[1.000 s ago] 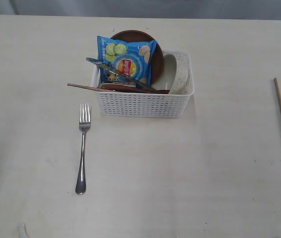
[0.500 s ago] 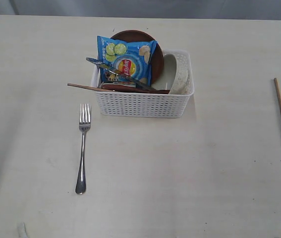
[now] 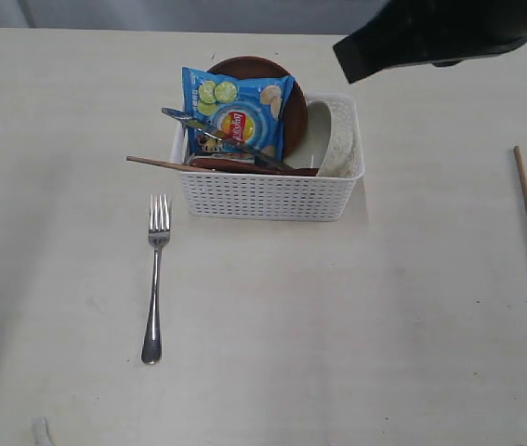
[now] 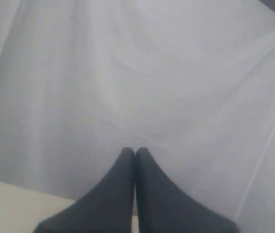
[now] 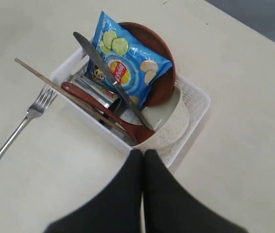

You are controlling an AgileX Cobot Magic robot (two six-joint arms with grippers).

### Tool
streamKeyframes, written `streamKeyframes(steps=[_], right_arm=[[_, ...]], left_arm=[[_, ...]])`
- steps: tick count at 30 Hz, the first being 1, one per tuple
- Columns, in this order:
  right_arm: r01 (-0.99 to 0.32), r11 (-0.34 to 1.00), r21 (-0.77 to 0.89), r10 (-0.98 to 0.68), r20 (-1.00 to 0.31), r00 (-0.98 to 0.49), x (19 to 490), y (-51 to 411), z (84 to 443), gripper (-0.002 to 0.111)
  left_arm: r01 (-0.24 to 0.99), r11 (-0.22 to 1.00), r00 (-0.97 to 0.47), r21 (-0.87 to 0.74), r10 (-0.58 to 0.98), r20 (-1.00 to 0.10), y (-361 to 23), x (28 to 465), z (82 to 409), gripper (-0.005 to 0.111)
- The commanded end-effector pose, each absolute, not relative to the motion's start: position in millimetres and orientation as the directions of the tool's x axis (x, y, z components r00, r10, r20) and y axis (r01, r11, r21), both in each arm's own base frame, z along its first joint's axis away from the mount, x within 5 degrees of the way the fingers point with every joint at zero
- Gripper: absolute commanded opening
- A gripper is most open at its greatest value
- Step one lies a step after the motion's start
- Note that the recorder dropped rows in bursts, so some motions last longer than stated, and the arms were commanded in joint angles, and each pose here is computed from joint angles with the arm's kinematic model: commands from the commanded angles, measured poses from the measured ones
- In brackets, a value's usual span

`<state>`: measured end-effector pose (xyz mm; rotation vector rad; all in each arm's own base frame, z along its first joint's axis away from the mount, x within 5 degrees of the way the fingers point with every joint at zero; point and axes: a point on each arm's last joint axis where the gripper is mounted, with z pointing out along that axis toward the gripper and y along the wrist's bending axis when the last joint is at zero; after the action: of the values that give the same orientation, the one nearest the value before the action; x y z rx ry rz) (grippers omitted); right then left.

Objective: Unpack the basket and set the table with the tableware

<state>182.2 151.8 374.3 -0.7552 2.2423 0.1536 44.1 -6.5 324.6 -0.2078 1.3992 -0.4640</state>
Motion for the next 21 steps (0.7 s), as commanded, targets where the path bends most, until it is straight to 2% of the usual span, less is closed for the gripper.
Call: streamKeyframes(steps=[1, 3, 5, 7, 9, 14, 17, 21], right_arm=[[-0.556, 0.827, -0.081, -0.434, -0.722, -0.539, 173, 144, 381, 0.0], [-0.553, 0.829, -0.081, -0.432, -0.72, -0.543, 169, 140, 384, 0.0], [-0.551, 0.83, -0.08, -0.431, -0.718, -0.546, 167, 139, 385, 0.0], [-0.551, 0.831, -0.079, -0.43, -0.72, -0.545, 167, 138, 385, 0.0], [-0.551, 0.831, -0.079, -0.431, -0.719, -0.546, 166, 138, 385, 0.0], [-0.545, 0.834, -0.086, -0.444, -0.689, -0.572, 164, 135, 383, 0.0], [-0.541, 0.836, -0.09, -0.454, -0.668, -0.59, 163, 133, 381, 0.0], [-0.537, 0.838, -0.095, -0.463, -0.645, -0.608, 162, 131, 379, 0.0]], left_arm=[[0.047, 0.889, -0.399, -0.456, -0.402, -0.824, -21, 88, 356, 0.0], [0.004, 0.88, -0.551, -0.475, -0.394, -0.736, -29, 114, 360, 0.0], [-0.032, 0.851, -0.625, -0.524, -0.426, -0.654, -36, 138, 354, 0.0], [-0.069, 0.819, -0.683, -0.569, -0.454, -0.571, -43, 156, 344, 0.0], [-0.077, 0.822, -0.704, -0.565, -0.446, -0.553, -47, 176, 333, 0.0], [-0.045, 0.818, -0.838, -0.574, -0.344, -0.424, -66, 237, 295, 0.002], [-0.064, 0.807, -0.879, -0.588, -0.324, -0.349, -74, 274, 280, 0.018], [-0.04, 0.816, -0.91, -0.577, -0.268, -0.317, -81, 311, 266, 0.041]])
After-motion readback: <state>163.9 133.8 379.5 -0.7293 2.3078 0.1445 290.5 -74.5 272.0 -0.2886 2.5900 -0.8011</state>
